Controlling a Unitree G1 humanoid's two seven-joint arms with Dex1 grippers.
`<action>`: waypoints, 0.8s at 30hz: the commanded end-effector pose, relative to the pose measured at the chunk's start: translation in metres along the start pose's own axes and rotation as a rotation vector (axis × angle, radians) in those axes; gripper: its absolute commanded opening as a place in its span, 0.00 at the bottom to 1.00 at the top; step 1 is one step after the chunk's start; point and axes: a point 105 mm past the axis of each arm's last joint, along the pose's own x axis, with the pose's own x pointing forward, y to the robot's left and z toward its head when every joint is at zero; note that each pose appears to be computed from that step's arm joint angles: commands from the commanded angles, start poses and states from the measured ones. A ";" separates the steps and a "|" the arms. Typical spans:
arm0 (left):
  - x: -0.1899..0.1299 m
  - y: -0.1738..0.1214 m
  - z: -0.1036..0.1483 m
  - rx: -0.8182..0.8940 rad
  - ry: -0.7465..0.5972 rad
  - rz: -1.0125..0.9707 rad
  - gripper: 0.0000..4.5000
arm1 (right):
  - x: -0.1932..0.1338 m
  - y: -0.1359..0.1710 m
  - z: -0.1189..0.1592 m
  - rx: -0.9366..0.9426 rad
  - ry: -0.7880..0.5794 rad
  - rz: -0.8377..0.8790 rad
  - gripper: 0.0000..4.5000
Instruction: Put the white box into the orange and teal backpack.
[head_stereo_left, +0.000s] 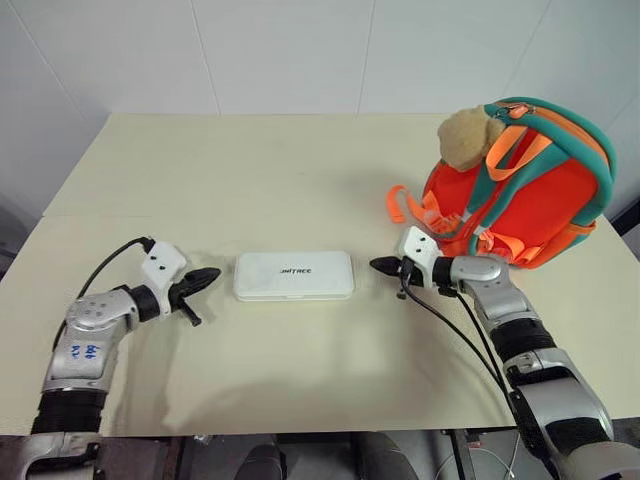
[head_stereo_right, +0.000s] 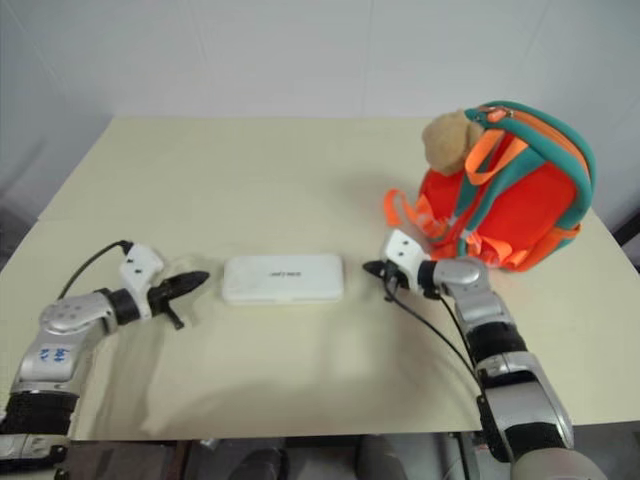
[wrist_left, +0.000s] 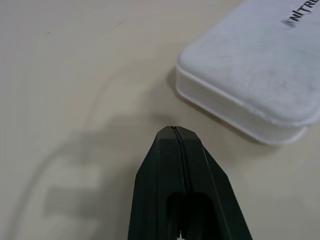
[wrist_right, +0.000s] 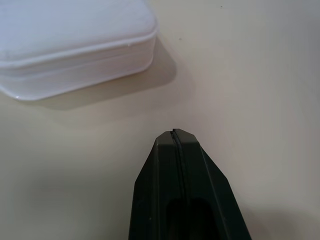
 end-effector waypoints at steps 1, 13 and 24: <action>0.007 -0.002 0.009 0.012 -0.034 0.000 0.00 | 0.003 0.000 0.010 -0.025 -0.035 0.003 0.03; 0.017 -0.027 0.000 -0.036 -0.029 -0.099 0.00 | 0.010 0.028 0.024 -0.006 -0.089 0.095 0.03; 0.017 -0.058 0.003 -0.053 -0.028 -0.214 0.00 | -0.010 0.042 0.024 0.014 -0.064 0.117 0.03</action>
